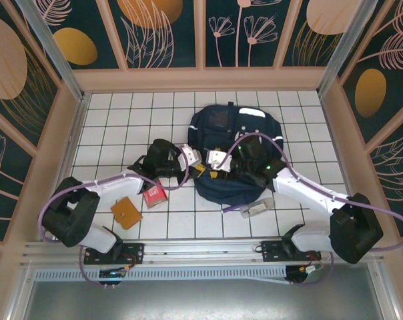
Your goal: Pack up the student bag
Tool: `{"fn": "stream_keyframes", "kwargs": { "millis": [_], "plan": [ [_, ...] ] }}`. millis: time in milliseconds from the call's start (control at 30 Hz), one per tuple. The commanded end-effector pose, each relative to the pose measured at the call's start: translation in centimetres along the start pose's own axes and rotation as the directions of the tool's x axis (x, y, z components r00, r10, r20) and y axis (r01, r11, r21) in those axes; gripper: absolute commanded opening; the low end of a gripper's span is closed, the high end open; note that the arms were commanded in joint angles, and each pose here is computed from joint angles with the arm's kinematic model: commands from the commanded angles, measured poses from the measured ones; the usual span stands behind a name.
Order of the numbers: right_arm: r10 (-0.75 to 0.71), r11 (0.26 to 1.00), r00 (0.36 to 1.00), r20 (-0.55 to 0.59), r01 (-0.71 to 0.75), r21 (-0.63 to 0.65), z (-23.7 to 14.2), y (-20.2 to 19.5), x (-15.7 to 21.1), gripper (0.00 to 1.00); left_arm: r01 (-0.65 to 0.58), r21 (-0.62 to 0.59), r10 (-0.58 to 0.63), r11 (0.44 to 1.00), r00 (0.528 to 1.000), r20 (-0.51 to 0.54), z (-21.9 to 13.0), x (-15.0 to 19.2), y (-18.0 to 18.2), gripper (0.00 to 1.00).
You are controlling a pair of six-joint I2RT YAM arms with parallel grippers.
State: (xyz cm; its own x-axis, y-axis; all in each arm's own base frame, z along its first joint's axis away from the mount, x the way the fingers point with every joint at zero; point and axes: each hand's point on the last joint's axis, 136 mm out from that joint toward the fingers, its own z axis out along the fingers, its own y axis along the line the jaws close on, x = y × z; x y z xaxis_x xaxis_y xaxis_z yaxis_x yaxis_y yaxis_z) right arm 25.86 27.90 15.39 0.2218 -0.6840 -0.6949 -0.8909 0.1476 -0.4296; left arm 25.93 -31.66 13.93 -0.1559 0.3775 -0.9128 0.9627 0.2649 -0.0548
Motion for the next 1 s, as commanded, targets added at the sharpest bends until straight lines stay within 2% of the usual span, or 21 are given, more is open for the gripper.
{"fn": "stream_keyframes", "kwargs": {
  "millis": [0, 67, 133, 200, 267, 333, 433, 533, 733, 967],
  "plan": [
    [0.074, 0.993, 0.997, -0.023, -0.072, 0.088, 1.2, -1.4, 0.3, 0.65, -0.011, 0.043, 0.005, 0.999, 0.990, 0.138, -0.7, -4.1, -1.8, 0.00],
    [0.089, 0.994, 0.995, -0.050, -0.085, 0.071, 1.8, -1.2, 0.7, 0.59, 0.001, 0.050, -0.008, 0.999, 0.988, 0.152, -0.8, -4.6, -2.0, 0.00],
    [0.082, 0.995, 0.993, -0.080, -0.077, 0.063, 2.0, -1.2, 1.1, 0.32, 0.006, 0.041, -0.010, 0.999, 0.993, 0.115, -0.7, -4.3, -1.8, 0.00],
    [0.062, 0.997, 0.994, -0.091, -0.057, 0.059, 1.7, -1.3, 1.2, 0.09, -0.004, -0.017, 0.005, 1.000, 0.999, 0.043, -0.7, -3.1, -0.8, 0.00],
    [0.017, 1.000, 0.996, -0.093, -0.015, 0.016, 1.1, -0.8, 1.2, 0.00, -0.020, -0.094, 0.016, 0.995, 0.999, -0.042, -1.0, -1.4, 0.6, 0.00],
    [-0.034, 0.999, 0.993, -0.109, 0.030, -0.044, 0.4, 0.0, 1.8, 0.00, -0.032, -0.132, 0.020, 0.991, 0.996, -0.092, -1.9, 0.2, 1.8, 0.00],
    [-0.129, 0.987, 0.981, -0.143, 0.113, -0.115, -0.4, 1.4, 3.1, 0.00, 0.015, -0.206, -0.036, 0.978, 0.995, -0.095, -4.2, 2.0, 4.4, 0.00],
    [-0.192, 0.976, 0.980, -0.053, 0.186, -0.111, -1.3, 2.0, 1.7, 0.00, -0.045, -0.288, -0.004, 0.957, 0.986, -0.168, -5.2, 3.7, 6.6, 0.00],
    [-0.263, 0.958, 0.960, 0.095, 0.271, -0.090, -3.1, 2.3, -1.4, 0.00, -0.065, -0.420, -0.058, 0.905, 0.960, -0.274, -4.1, 5.9, 12.5, 0.00],
    [-0.298, 0.938, 0.936, 0.186, 0.324, -0.125, -4.4, 3.6, -2.9, 0.00, 0.023, -0.553, -0.188, 0.833, 0.952, -0.242, -1.7, 5.0, 20.0, 0.00]
  ]
}}
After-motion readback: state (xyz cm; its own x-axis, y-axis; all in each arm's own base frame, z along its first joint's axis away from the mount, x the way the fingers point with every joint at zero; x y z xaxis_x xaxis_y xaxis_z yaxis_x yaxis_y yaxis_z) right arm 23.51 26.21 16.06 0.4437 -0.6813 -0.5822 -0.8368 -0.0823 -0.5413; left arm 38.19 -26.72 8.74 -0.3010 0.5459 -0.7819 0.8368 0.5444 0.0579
